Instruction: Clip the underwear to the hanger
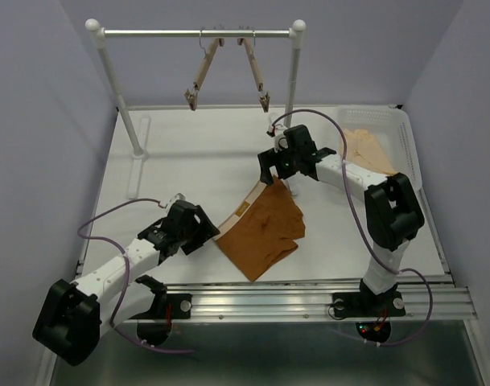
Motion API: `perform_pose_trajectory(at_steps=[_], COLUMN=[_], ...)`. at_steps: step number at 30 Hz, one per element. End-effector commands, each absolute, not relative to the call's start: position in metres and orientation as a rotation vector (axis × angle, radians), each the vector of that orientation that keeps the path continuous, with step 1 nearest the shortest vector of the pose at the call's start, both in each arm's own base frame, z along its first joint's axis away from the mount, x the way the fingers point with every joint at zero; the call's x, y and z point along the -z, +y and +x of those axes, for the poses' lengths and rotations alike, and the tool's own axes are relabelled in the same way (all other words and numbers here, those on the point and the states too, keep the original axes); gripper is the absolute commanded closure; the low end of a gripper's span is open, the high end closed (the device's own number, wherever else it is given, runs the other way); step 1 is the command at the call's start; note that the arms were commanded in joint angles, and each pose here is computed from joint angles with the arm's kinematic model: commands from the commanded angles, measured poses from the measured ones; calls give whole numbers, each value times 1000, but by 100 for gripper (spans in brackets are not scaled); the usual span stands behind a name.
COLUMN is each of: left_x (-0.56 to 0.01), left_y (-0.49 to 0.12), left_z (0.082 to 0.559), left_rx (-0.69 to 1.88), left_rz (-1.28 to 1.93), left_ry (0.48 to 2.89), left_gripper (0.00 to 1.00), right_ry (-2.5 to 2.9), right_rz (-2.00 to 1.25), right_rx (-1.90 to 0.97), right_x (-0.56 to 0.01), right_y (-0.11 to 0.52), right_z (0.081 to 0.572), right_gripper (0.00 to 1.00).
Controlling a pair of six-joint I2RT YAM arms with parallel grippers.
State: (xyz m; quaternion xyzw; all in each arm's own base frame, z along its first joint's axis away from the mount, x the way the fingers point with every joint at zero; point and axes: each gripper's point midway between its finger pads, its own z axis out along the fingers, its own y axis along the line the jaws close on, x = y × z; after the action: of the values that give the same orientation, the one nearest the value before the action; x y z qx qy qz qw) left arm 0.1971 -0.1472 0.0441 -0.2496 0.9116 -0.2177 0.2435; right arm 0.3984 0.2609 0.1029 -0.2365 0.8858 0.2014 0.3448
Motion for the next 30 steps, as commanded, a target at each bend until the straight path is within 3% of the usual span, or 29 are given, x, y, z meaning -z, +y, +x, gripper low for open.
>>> perform_pose_trajectory(at_steps=[1,7,13,17,18,20,25,30], left_x=[-42,-35,-29,-26,-26,-25,-34,-100], left_y=[-159,-157,-155,-152,-152,-152,-157,-179], left_z=[204,214,218,218,218,219,225,243], left_rx=[645,563,482,423,419,411,429,540], left_rz=[-671,-686,-728,-745,-753,-758,-748,-603], left_ry=[2485,2494,2515,2538,2535,2532,2494,2305], left_gripper=[23,34,50,71,74,98,100,100], right_ry=[2179,2210,2270,2288,2294,2309,2303,2132], right_rz=[-722,-741,-732,-738,-732,-719,-723,-703], right_rx=[-540,-420,-405,-434,-438,-441,-491,-525], right_x=[-113,-82,-52,-45,-44,-43,-47,-114], right_y=[280,276,275,277,277,273,274,276], right_z=[428,452,455,449,447,440,427,426], right_gripper=[0,1,14,35,45,58,91,99])
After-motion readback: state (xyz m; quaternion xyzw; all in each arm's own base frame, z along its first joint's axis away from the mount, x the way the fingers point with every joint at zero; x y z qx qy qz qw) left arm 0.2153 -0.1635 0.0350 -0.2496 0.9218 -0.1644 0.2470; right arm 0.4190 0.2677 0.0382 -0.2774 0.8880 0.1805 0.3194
